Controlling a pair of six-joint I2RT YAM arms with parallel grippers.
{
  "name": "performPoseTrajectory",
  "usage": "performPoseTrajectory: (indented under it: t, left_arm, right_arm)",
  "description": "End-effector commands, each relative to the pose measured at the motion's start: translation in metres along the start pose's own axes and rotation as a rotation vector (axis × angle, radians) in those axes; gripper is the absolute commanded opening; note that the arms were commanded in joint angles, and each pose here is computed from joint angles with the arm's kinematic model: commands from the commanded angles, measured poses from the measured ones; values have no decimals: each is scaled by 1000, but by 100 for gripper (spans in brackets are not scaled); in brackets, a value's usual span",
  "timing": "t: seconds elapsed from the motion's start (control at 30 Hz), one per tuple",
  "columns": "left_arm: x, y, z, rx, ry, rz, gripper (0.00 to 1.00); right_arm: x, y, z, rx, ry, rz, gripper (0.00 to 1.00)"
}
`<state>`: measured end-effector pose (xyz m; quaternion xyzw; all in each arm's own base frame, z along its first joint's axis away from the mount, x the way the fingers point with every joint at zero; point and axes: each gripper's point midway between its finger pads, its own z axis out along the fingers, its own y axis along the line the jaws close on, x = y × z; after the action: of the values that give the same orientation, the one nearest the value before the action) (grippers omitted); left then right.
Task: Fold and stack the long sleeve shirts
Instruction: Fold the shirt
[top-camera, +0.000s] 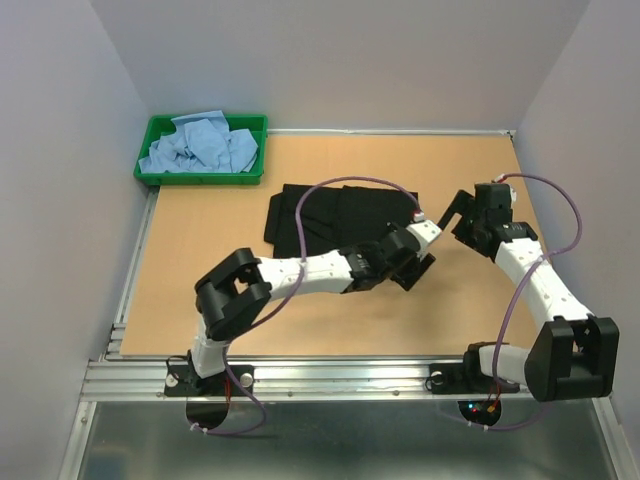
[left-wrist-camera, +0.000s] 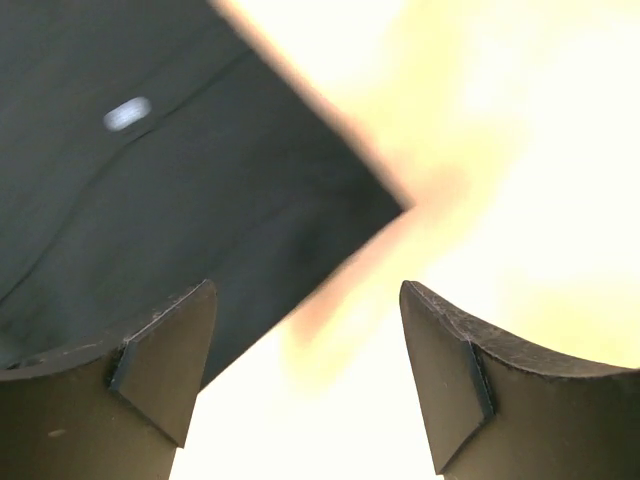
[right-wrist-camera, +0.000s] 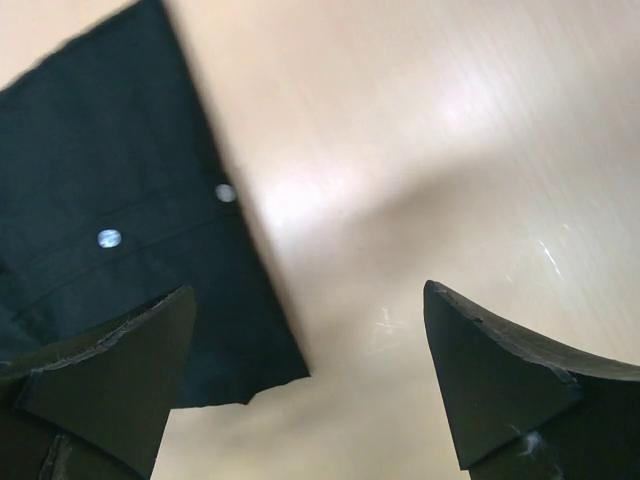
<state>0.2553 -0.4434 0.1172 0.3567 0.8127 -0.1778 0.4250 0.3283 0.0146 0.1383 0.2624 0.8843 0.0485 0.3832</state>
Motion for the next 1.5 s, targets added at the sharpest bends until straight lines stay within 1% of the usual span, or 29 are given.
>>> performPoseTrajectory:
  t: [0.0, 0.13, 0.2, 0.23, 0.27, 0.3, 0.43, 0.47, 0.5, 0.67, 0.7, 0.8, 0.83, 0.9, 0.93, 1.0, 1.03, 1.07, 1.1, 1.17, 1.2, 1.23, 1.27, 1.3, 1.43, 1.47]
  left_arm:
    - [-35, -29, 11, -13, -104, 63, 84]
    - [-29, -45, 35, -5, -95, 16, 83]
    - [-25, -46, 45, -20, -92, 10, 83]
    - [-16, -47, 54, -28, -74, 13, 83]
    - [-19, -48, 58, -37, -81, 3, 83]
    - [-11, -48, 66, -43, -66, 6, 83]
    - [-4, -51, 80, -53, -54, -6, 82]
    - [2, -48, 84, -73, -42, -6, 80]
    - [1, -46, 83, -83, -44, -16, 80]
    - [24, -33, 89, -163, -6, -23, 68]
    - [27, -30, 88, -176, 3, -22, 63]
    - [38, -22, 85, -214, 31, -25, 52]
    - [39, -20, 84, -224, 32, -29, 42]
    - [44, -17, 81, -231, 42, -33, 29]
    - [48, -14, 80, -236, 50, -35, 15]
    - [45, -13, 76, -230, 46, -49, 1]
    - [47, -10, 76, -234, 52, -55, 0]
    - [47, -8, 74, -231, 52, -65, 0]
    - [40, -6, 70, -224, 40, -93, 0]
    - [42, 1, 65, -209, 51, -122, 0]
    - [30, 1, 57, -193, 24, -144, 0]
    - [35, 1, 54, -172, 33, -153, 0]
    - [33, 1, 50, -160, 27, -163, 0]
    - [22, 1, 44, -141, 0, -180, 0]
    - [19, -1, 34, -91, -9, -204, 0]
    - [22, -3, 33, -79, -2, -204, 0]
  right_arm:
    - [0, -13, 0, 46, 52, 84, 100]
    - [7, -21, -1, 69, 55, 95, 100]
    - [11, -23, -1, 74, 61, 105, 100]
    - [13, -24, 0, 77, 66, 105, 100]
    - [17, -26, 1, 85, 72, 104, 100]
    - [18, -28, 1, 90, 72, 103, 100]
    - [22, -33, 2, 108, 73, 107, 100]
    - [22, -34, 2, 112, 74, 108, 100]
    - [22, -33, 2, 111, 72, 108, 100]
    - [24, -34, 2, 107, 77, 107, 100]
    - [25, -33, 2, 103, 80, 107, 100]
    - [25, -29, 3, 87, 89, 107, 100]
    - [26, -26, 3, 73, 98, 108, 100]
    - [26, -22, 5, 58, 107, 109, 100]
    - [27, -19, 5, 42, 116, 110, 100]
    - [26, -12, 7, 13, 125, 113, 100]
    - [28, -5, 7, -23, 142, 116, 100]
    - [27, -2, 8, -36, 145, 120, 100]
    - [30, 10, 8, -97, 176, 123, 100]
    - [32, 21, 9, -148, 203, 135, 100]
    - [34, 31, 11, -195, 229, 141, 100]
    - [37, 36, 13, -215, 247, 157, 100]
    - [39, 39, 15, -235, 259, 158, 100]
    - [36, 46, 18, -264, 257, 174, 100]
    - [43, 64, 31, -350, 309, 217, 100]
    - [50, 66, 39, -356, 341, 231, 100]
